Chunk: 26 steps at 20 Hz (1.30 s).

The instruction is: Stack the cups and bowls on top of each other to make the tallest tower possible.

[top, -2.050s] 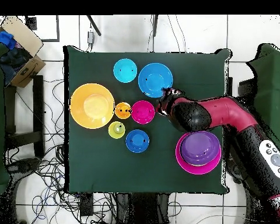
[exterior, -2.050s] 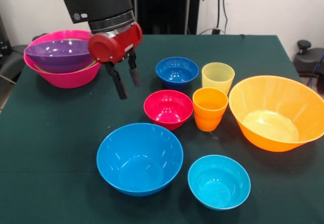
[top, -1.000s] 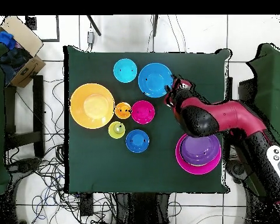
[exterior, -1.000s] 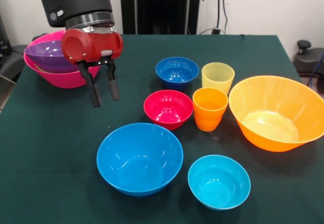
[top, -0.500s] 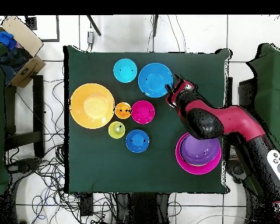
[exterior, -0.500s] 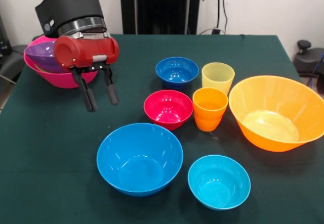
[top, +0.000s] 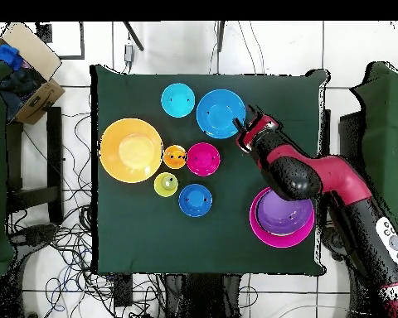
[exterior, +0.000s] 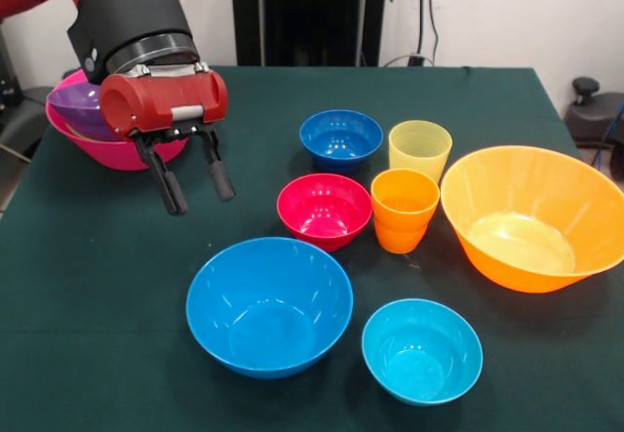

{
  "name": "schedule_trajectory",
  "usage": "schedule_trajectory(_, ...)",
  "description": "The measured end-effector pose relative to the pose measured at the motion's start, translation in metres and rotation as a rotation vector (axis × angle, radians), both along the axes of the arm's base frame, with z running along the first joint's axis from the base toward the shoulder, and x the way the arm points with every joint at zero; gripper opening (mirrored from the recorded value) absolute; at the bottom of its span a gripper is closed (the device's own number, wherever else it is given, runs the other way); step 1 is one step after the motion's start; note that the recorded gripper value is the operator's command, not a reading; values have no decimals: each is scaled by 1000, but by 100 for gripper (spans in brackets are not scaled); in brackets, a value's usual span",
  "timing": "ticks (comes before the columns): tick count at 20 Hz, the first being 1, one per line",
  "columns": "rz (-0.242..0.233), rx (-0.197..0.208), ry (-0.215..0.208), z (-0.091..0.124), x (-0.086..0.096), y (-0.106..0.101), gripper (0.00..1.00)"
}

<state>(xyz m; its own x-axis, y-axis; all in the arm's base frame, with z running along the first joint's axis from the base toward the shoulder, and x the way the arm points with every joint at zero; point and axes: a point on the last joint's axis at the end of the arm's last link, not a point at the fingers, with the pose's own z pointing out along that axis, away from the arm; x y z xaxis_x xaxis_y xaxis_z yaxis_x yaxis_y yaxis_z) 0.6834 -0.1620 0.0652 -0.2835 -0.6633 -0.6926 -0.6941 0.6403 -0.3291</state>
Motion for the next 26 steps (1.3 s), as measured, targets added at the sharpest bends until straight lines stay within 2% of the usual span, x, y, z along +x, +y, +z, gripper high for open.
schedule_trajectory(5, -1, 35, -23, -1, 0, 0, 100)
schedule_trajectory(8, 12, 37, -41, 0, 1, 2, 100)
schedule_trajectory(13, 43, 18, -64, 3, 2, 7, 100)
schedule_trajectory(17, 78, -15, -51, 9, 5, 17, 100)
schedule_trajectory(20, 129, -59, 7, 11, 5, 31, 100)
schedule_trajectory(21, 185, -120, 73, 7, 2, 46, 100)
schedule_trajectory(23, 223, -162, 116, 3, -1, 57, 100)
schedule_trajectory(24, 254, -196, 150, 0, -4, 67, 100)
schedule_trajectory(25, 289, -232, 191, -2, -7, 79, 100)
schedule_trajectory(26, 333, -274, 248, -3, -12, 95, 100)
